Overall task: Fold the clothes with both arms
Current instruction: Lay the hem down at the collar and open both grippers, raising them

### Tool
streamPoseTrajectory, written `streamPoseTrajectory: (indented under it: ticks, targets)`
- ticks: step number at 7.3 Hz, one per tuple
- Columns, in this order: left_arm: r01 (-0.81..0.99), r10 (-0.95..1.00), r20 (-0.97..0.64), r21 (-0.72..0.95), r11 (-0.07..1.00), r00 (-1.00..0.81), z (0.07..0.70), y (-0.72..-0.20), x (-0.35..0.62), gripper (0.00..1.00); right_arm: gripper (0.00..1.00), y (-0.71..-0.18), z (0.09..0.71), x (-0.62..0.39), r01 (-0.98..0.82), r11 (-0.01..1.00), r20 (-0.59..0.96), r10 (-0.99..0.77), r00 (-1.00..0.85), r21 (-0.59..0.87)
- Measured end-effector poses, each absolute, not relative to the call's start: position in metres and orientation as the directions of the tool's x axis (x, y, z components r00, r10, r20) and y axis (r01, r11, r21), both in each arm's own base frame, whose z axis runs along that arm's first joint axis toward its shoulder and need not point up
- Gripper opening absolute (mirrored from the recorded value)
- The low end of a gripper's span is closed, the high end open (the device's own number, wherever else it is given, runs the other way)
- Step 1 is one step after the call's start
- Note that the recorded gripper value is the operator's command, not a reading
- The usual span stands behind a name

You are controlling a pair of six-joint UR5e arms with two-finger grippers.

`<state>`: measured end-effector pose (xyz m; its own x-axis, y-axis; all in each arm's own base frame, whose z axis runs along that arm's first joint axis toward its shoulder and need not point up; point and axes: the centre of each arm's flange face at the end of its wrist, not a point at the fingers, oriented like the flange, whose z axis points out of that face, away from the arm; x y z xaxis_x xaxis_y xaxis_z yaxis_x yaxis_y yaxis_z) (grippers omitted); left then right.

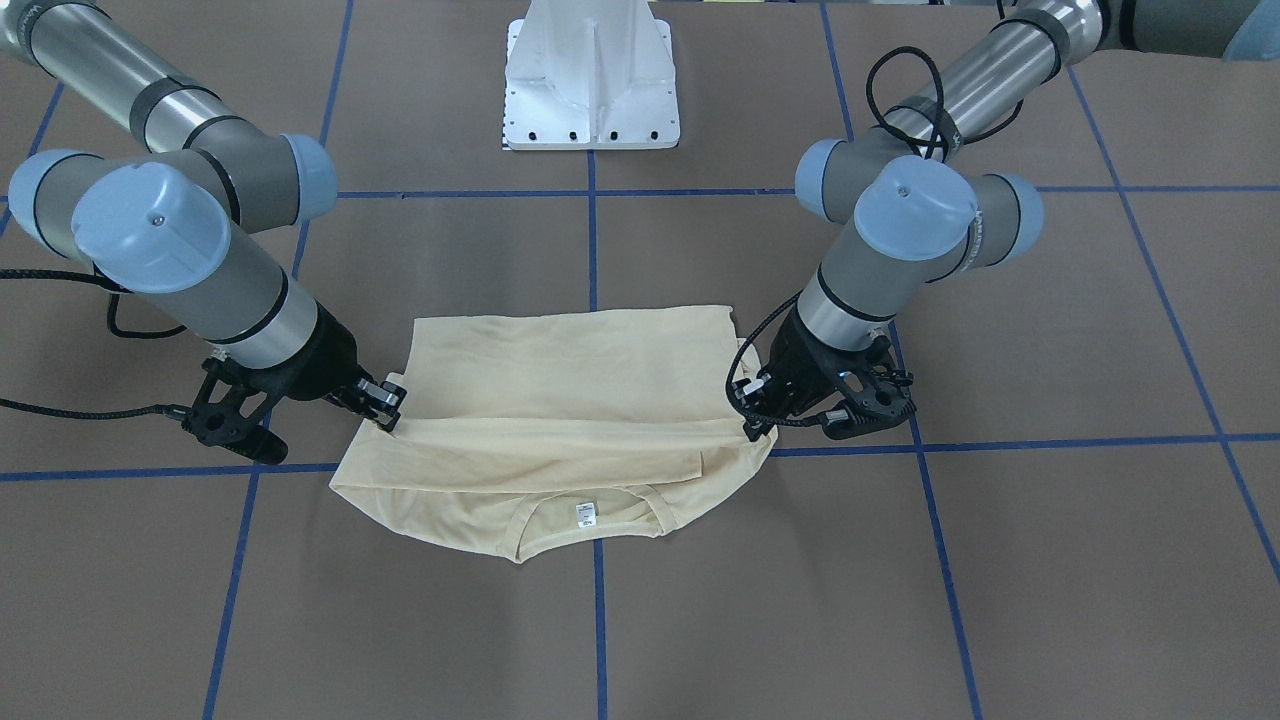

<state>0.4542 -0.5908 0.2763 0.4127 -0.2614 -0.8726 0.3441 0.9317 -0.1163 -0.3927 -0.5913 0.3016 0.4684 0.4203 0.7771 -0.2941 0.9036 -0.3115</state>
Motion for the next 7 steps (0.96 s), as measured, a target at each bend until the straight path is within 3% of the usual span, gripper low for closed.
streamPoseTrajectory:
  ticks: [7]
  targets:
    - [0.364, -0.276, -0.859, -0.114, 0.924, 0.432, 0.312, -0.611, 0.477, 0.0, 0.0, -0.611, 0.341, -0.409, -0.317, 0.9, 0.769, 0.425, 0.477, -0.301]
